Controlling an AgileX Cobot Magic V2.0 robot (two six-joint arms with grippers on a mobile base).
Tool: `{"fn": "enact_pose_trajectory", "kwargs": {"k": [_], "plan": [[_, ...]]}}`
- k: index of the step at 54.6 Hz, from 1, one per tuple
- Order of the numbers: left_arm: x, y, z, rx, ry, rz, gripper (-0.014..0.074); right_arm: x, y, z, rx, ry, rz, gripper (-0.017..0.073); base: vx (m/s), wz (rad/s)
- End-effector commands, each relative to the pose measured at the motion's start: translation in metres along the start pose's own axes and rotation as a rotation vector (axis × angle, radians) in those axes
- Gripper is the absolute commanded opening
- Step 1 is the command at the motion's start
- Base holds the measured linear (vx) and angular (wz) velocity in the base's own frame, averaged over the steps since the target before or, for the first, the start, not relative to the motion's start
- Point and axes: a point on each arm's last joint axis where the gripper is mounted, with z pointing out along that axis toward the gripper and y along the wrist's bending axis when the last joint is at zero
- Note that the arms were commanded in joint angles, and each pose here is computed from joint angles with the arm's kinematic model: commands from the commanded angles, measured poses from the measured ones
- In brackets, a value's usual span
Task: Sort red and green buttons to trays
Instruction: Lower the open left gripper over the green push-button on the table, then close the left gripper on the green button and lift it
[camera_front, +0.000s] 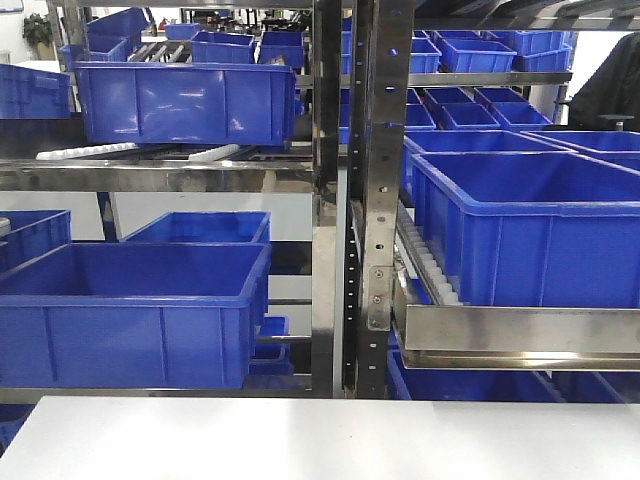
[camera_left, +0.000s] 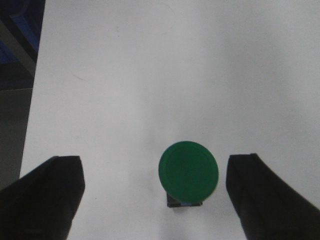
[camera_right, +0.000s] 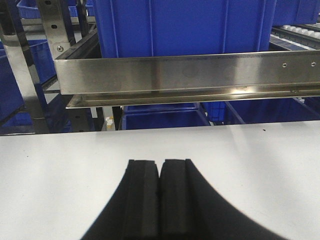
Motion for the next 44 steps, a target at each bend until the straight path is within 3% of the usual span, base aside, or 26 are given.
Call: {"fn": "enact_pose_trajectory", "kwargs": {"k": [1,9,26,44], "plan": [[-0.016,0.003,0.007,-0.023,-0.082,-0.014,0.0683,-0.018,0.001,-0.002,-0.007,-0.106,-0.006,0.0029,0.0,0.0],[-0.008,0.002,0.016,-0.013,-0.002,-0.021,0.0677,-0.018,0.001,-0.002,-0.007,-0.105,-0.008,0.0029,0.0,0.0],[-0.013,0.003,0.016,-0.024,-0.052,-0.02,0.0659,-0.018,0.001,-0.002,-0.007,-0.105,-0.008,0.0029,0.0,0.0],[-0.017,-0.008,0.017,0.006,-0.103,0.02,0.0617,-0.018,0.001,-0.002,-0.007,-0.105,-0.009,0.0029,0.0,0.0]]}}
